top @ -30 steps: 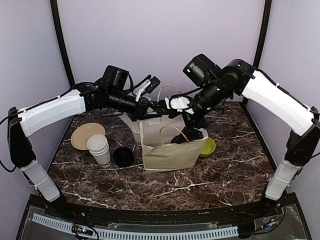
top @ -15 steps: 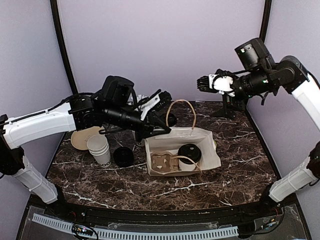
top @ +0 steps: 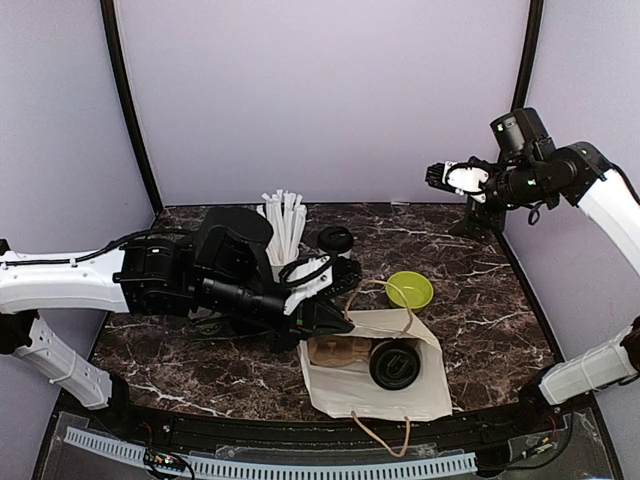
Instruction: Pack the takeout coffee
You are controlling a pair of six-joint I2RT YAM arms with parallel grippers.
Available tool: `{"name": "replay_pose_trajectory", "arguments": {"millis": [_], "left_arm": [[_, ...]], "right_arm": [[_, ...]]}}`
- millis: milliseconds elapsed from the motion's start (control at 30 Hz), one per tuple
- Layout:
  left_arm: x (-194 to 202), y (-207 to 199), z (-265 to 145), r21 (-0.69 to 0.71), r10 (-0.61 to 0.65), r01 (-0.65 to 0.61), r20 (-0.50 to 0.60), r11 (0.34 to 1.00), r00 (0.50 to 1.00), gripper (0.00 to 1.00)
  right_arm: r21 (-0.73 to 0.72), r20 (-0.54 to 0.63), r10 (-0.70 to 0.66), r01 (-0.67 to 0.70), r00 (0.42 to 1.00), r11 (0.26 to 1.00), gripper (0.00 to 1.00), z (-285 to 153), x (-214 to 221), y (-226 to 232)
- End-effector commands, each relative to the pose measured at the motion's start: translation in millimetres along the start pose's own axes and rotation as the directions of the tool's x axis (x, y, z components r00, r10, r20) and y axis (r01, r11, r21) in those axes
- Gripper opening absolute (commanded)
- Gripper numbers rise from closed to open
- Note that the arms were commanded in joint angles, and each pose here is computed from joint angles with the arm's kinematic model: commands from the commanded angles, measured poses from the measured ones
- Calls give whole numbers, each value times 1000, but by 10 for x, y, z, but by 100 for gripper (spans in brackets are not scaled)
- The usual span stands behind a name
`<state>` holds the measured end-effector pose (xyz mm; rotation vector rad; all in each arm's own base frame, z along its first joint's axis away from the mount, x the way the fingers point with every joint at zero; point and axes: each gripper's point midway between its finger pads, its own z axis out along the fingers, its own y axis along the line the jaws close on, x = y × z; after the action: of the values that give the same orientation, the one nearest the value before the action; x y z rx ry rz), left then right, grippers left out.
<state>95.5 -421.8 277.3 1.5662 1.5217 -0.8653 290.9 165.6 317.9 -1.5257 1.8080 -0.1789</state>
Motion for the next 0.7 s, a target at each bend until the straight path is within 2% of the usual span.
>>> {"name": "replay_pose_trajectory", "arguments": {"millis": [0,333,467,600,667], "left_arm": [[-159,51,-95,-51,24,-20,62,999,998,0],[-194,210,-40,-109,16,-12,29,994,999,0],[-185,438,-51,-102,-79,80,13,992,997,0],[-181,645,-109,-20,-197,198,48,980,979,0],[-85,811,-113,-13,-251,251,31,968,968,0]], "right_arm": [[1,55,27,-27,998,1000,99,-5,-96,-19],[-147,78,84,-72,993,986,98,63,-172,175],[-221,97,134,-110,986,969,96,146,-257,186],[-276,111,164,-128,980,952,95,191,-308,196],[-297,108,172,-133,979,946,94,204,-302,212]]}}
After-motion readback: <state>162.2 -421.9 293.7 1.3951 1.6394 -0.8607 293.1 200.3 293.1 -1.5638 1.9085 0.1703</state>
